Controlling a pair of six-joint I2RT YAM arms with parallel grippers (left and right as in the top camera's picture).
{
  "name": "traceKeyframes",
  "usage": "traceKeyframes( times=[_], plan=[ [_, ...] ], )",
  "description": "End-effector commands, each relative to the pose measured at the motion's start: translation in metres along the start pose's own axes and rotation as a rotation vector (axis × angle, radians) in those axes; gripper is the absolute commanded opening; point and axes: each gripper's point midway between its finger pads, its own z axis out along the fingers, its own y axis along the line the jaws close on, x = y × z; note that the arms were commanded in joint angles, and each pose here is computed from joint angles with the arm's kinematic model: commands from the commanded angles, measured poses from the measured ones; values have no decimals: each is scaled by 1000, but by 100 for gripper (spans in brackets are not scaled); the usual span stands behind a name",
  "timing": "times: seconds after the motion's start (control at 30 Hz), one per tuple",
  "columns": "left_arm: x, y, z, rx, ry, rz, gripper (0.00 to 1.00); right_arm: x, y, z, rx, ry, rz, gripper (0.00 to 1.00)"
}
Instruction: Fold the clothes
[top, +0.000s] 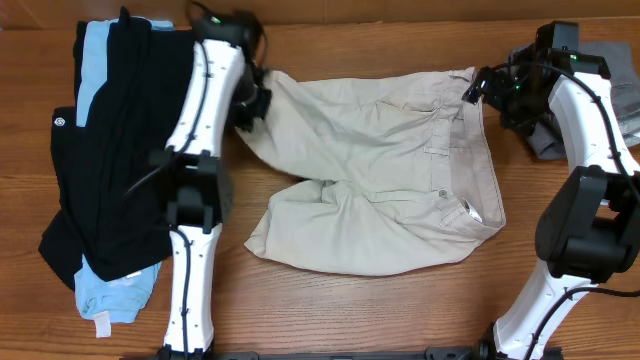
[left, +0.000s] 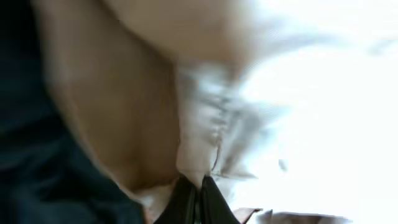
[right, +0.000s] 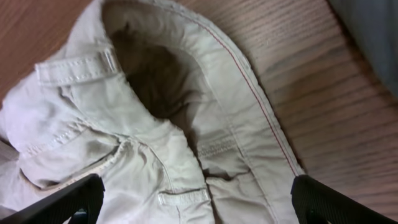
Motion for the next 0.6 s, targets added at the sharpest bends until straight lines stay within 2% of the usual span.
traceKeyframes(
  times=[0.0,0.13,0.37,0.57],
  plan=[
    [-4,-5,-42,96,-102,-109,4,-4,10,-23,-21,-37,-18,100],
    [-1,-14,-65,152,-147,-102,4,3,8,-23,-15,-9,-10,100],
    [10,-17,-119,159,-264,-88,4,8,8,-23,-16,14,-4,100],
    [39,-6,-177,87,-387,-106,4,20,23,-29,-102,61,-22,98]
  ],
)
